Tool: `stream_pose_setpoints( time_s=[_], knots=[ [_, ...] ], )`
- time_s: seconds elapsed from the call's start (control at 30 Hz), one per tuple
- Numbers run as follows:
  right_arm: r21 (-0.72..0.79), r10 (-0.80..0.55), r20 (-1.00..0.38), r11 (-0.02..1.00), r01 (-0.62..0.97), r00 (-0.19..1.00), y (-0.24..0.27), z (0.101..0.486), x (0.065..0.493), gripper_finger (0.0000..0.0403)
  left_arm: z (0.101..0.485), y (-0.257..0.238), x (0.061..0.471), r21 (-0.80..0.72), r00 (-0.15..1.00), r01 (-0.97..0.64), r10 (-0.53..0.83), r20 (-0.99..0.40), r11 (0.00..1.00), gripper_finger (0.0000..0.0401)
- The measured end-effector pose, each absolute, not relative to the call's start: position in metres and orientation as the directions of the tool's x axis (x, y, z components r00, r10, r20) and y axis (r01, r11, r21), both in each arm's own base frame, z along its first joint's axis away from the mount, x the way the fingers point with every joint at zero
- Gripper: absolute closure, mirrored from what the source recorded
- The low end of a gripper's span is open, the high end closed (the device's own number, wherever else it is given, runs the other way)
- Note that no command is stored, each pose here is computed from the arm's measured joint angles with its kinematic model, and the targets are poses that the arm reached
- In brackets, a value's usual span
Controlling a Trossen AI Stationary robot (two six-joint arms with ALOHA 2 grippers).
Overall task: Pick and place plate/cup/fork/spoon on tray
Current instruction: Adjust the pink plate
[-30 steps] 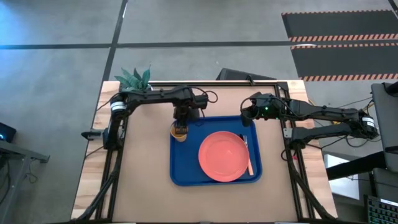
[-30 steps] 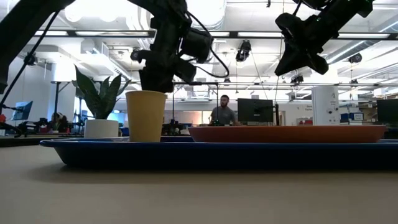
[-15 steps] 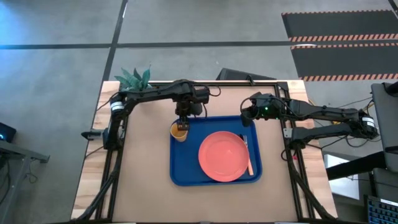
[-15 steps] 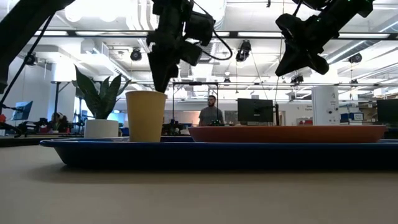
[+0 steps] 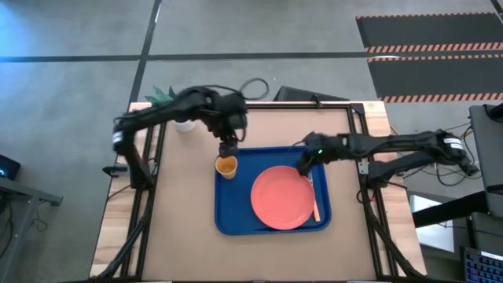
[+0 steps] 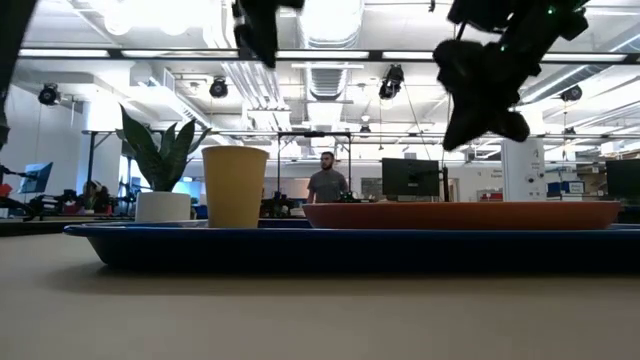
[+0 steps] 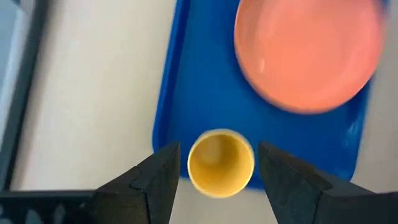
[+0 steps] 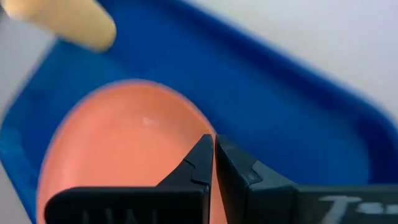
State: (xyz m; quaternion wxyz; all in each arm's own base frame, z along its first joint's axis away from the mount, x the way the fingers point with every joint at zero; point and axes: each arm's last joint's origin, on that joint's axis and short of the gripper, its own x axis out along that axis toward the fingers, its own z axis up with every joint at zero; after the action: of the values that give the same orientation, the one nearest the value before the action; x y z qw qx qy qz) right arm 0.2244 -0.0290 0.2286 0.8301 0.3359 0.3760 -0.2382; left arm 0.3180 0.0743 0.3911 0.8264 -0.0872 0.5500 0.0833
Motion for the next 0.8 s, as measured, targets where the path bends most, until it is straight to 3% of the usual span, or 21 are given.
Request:
stream_pose_setpoints(
  time_s=[0.13,0.3,0.53,0.8],
  knots=[
    [0.351,-0.096,-0.833,0.67,0.654,0.545,-0.014,0.211,0.235,0.0394,0.429,0.062,0.292,-0.063,0.565,-0.227,0.078,-0.821,0.972,0.0207],
    [0.305,-0.08,-0.882,0.652,0.694,0.463,-0.004,0.206,0.23,0.0394,0.466,0.051,0.254,-0.068,0.708,-0.205,0.1,-0.699,0.976,0.0207],
    [0.169,-0.13,-0.952,0.536,0.827,0.279,-0.001,0.218,0.209,0.0394,0.488,0.039,0.219,-0.084,0.784,-0.192,0.101,-0.613,0.978,0.0207],
    [0.077,-0.112,-0.983,0.47,0.879,0.146,0.019,0.205,0.206,0.0394,0.479,0.033,0.21,-0.084,0.784,-0.173,0.085,-0.615,0.981,0.0207]
  ],
)
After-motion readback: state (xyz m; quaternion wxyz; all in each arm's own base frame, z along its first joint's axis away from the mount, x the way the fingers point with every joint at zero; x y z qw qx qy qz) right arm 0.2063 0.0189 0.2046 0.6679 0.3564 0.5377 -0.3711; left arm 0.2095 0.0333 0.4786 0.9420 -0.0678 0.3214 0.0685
